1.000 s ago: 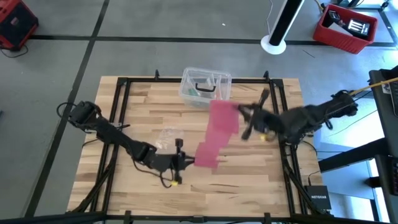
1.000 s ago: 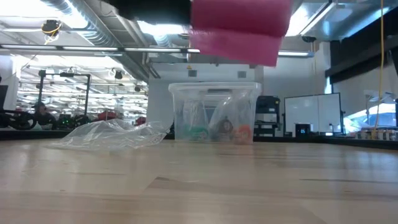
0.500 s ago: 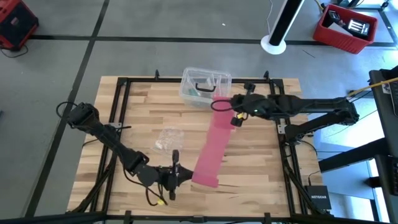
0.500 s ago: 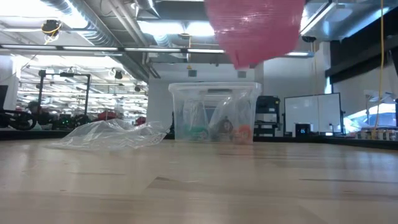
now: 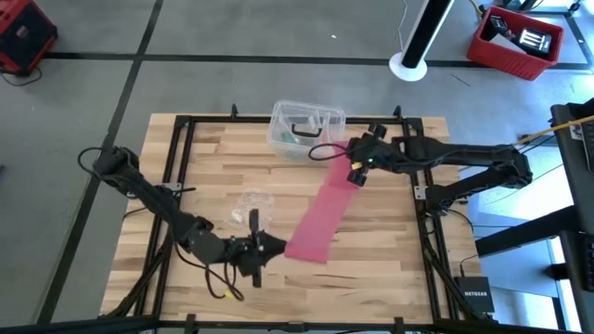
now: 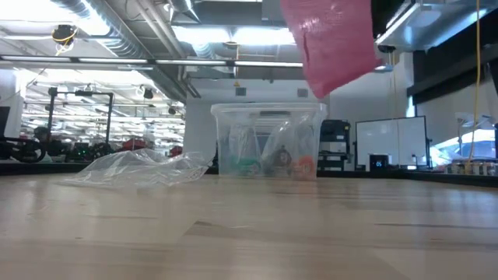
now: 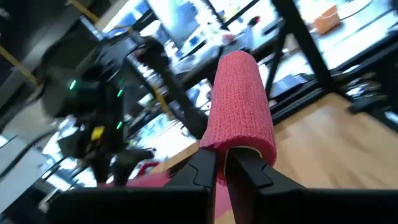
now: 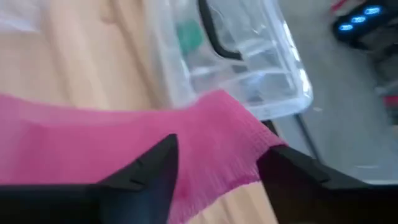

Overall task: Roll bandage
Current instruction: Roll the pink bandage

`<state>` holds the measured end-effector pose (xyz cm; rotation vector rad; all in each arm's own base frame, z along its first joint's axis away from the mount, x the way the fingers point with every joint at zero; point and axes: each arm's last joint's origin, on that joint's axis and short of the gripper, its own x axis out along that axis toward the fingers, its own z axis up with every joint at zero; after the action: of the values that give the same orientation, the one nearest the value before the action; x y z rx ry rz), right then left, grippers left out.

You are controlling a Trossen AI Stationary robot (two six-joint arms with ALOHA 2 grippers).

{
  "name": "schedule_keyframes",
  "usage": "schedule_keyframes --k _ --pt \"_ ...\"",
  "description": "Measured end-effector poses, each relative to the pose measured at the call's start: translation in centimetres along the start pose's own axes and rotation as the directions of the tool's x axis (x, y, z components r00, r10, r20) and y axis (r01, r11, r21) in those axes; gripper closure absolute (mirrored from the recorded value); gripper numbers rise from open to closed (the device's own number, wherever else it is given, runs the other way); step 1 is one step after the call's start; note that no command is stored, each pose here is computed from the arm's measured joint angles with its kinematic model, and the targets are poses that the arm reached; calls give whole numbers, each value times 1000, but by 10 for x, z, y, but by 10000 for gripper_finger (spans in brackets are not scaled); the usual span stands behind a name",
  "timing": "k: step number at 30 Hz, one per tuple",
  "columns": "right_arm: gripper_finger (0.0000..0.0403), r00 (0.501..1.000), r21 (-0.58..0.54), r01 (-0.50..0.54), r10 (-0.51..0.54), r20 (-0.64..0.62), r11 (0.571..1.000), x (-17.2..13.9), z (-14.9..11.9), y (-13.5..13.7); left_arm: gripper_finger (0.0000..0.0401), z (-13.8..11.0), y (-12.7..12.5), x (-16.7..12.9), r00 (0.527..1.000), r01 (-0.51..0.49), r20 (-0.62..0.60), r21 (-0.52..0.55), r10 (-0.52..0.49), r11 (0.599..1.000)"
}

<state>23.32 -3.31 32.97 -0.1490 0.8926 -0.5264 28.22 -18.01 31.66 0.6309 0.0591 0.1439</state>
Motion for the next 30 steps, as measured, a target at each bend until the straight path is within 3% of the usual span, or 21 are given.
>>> schedule_keyframes --k 4,12,17,20,25,30 --pt "139 993 22 -93 91 74 995 -23 13 -9 388 -4 22 3 998 -48 -36 -22 47 999" --pt "119 991 -98 -84 93 96 992 -37 10 -16 388 -21 57 22 983 -156 -104 -44 151 987" --pt "118 995 -77 -96 98 25 992 -41 -1 -18 388 -28 65 31 998 -54 -35 -142 49 988" --pt "118 984 -51 -169 166 -57 984 -39 -10 -14 388 -30 68 35 1000 -1 -3 -217 0 976" --pt "118 899 47 -435 436 -28 899 -46 -14 13 388 -25 76 36 1000 -22 5 -322 25 946" --pt "118 829 25 -554 549 101 832 -72 -18 47 388 -9 100 41 998 -48 5 -518 60 854"
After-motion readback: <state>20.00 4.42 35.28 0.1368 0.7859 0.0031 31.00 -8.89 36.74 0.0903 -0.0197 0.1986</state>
